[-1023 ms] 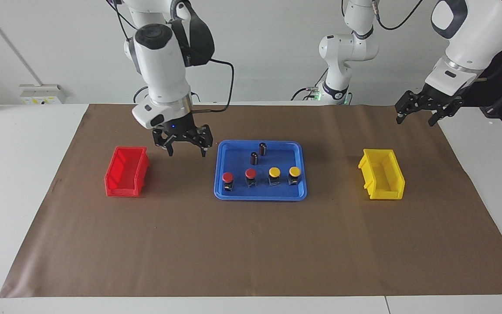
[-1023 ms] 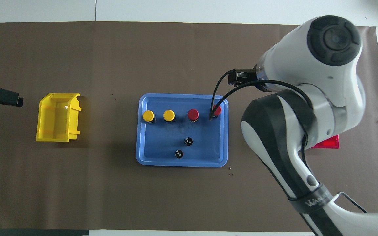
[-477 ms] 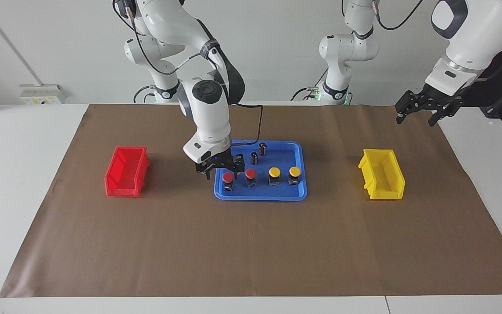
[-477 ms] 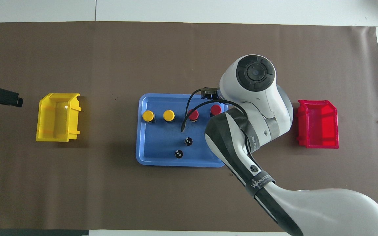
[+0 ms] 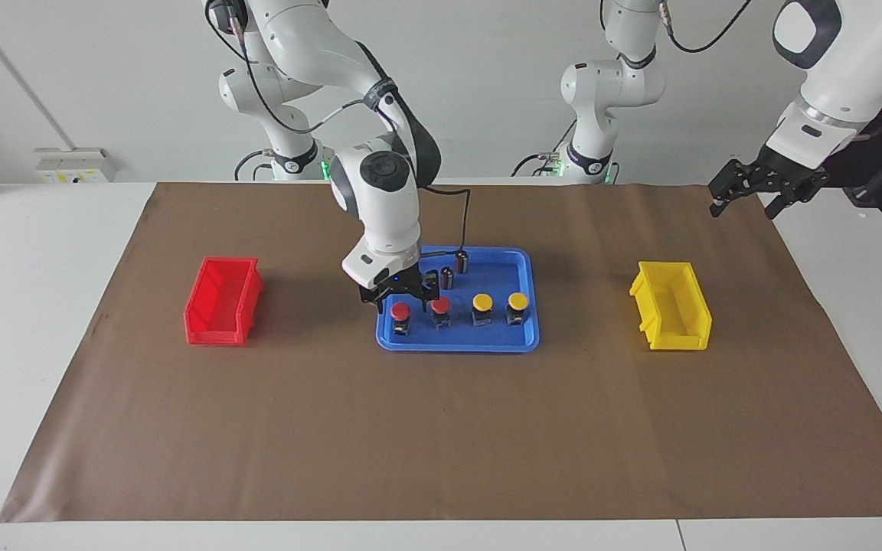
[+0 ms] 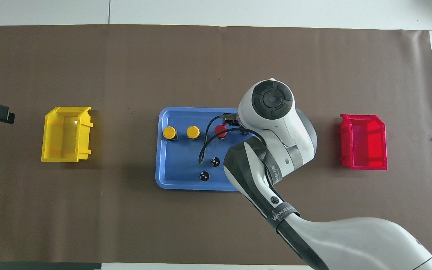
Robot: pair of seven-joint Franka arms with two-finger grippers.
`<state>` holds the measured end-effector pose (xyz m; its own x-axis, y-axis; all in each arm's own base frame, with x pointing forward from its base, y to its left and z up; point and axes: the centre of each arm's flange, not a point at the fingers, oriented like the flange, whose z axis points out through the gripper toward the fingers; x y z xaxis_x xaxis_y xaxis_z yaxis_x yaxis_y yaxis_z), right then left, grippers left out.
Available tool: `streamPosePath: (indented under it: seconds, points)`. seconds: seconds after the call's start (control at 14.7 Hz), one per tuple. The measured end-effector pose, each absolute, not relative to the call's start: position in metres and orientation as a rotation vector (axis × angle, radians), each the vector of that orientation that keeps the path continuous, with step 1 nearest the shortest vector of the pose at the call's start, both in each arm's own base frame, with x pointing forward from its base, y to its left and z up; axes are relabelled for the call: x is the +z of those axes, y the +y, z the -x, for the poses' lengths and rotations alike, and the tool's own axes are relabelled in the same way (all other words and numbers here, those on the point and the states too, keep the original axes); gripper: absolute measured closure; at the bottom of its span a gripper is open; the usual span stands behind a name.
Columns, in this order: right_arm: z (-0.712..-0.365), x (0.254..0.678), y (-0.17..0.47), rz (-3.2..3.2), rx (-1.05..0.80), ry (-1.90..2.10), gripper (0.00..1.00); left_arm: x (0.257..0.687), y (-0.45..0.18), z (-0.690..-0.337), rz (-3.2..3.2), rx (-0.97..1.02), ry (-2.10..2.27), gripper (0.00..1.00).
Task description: Sort red and yellow buttons by color
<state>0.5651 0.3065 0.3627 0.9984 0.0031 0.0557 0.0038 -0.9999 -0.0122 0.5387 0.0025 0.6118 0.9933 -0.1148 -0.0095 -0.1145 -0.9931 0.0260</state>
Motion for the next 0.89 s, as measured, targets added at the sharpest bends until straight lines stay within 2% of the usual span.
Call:
streamPosePath:
  seconds: [0.2, 0.34, 0.41, 0.55, 0.68, 0.75, 0.89]
  points:
    - [-0.565, 0.355, 0.306, 3.137, -0.071, -0.014, 0.12, 0.612, 0.004, -0.538, -3.111, -0.018, -0.174, 0.0]
    - [-0.564, 0.352, 0.304, 3.14, -0.065, -0.028, 0.17, 0.612, 0.004, -0.539, -3.112, -0.017, -0.171, 0.0]
    - [-0.563, 0.349, 0.303, 3.14, -0.066, -0.031, 0.24, 0.612, 0.004, -0.539, -3.112, -0.013, -0.165, 0.0]
    - [-0.561, 0.342, 0.302, 3.139, -0.07, -0.034, 0.28, 0.612, 0.004, -0.54, -3.115, 0.005, -0.148, 0.0]
    - [-0.562, 0.34, 0.299, 3.141, -0.067, -0.031, 0.55, 0.608, -0.001, -0.544, -3.117, 0.056, -0.109, 0.0]
    - [-0.564, 0.342, 0.297, 3.141, -0.07, -0.026, 0.59, 0.6, -0.011, -0.546, -3.118, 0.083, -0.079, 0.0]
    - [-0.574, 0.364, 0.296, 3.141, -0.078, -0.011, 0.6, 0.575, -0.055, -0.548, -3.111, 0.121, -0.011, 0.02]
